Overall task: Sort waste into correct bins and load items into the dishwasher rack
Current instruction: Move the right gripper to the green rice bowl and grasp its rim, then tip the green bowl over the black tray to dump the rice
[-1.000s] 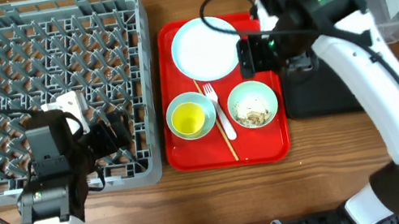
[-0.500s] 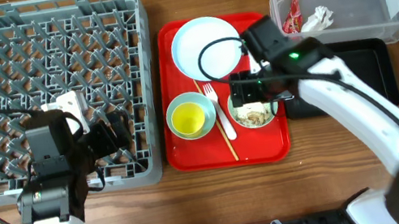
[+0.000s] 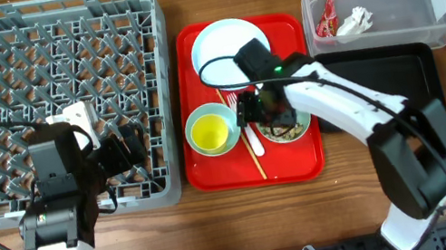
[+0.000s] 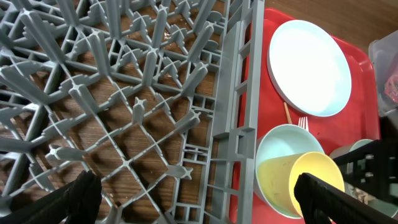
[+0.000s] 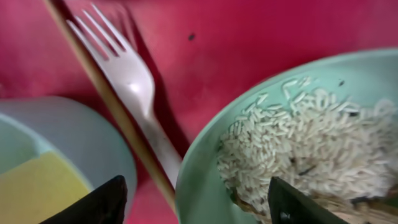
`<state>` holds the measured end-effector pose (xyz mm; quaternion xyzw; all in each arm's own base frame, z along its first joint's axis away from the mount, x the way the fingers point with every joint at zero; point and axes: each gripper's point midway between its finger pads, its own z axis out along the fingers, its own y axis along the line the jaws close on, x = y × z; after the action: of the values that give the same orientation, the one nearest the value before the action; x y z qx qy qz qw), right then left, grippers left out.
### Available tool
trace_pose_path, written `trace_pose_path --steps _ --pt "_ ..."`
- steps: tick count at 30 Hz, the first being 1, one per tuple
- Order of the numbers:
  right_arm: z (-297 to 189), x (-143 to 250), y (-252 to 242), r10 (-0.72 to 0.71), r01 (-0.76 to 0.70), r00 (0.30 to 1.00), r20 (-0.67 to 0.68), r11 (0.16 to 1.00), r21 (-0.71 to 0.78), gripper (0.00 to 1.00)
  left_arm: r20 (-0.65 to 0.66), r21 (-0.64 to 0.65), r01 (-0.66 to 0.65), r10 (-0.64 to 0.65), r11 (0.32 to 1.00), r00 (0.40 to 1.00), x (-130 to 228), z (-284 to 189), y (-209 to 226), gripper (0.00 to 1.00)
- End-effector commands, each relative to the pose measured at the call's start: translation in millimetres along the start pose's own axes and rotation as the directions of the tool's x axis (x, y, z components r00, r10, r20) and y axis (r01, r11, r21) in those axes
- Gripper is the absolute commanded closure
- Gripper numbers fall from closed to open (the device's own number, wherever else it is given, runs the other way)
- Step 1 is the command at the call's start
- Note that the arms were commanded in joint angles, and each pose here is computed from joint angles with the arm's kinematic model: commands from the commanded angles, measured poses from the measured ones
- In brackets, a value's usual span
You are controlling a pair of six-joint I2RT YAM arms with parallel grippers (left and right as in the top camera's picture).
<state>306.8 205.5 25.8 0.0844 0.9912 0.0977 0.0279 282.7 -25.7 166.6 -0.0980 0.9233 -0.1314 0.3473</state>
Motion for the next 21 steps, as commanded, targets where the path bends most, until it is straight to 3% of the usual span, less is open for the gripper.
trace_pose_path --steps 1,4,5,9,15,17,21 --pt "15 1 -7 0.068 -0.068 0.998 0.011 0.996 0.059 0.38 0.018 0.018 0.000 0.000 1.000 1.000 -7 -4 -4 0.00" --pt "15 -5 -2 0.065 -0.066 0.997 0.034 0.997 0.038 0.46 0.018 0.018 0.000 -0.001 1.000 1.000 -7 -4 -4 0.00" --pt "15 -9 -2 0.068 -0.070 0.996 0.054 0.997 0.042 0.56 0.018 0.019 0.000 0.000 1.000 1.000 -7 -4 -4 0.00" --pt "15 -13 -11 0.080 -0.087 0.993 0.084 0.993 0.085 0.78 0.016 0.018 0.000 -0.001 1.000 1.000 -7 -4 -4 0.00" --pt "17 -10 -17 0.083 -0.091 0.994 0.075 0.989 0.113 0.87 0.015 0.017 0.000 -0.001 1.000 1.000 -7 -4 -4 0.00" --pt "19 -9 -18 0.081 -0.089 0.994 0.067 0.989 0.120 0.95 0.015 0.017 0.001 -0.001 1.000 1.000 -7 -4 -4 0.00" --pt "12 -10 -13 0.053 -0.060 0.996 0.065 0.993 0.105 0.96 0.015 0.018 0.001 -0.001 1.000 1.000 -7 -4 -4 0.00"
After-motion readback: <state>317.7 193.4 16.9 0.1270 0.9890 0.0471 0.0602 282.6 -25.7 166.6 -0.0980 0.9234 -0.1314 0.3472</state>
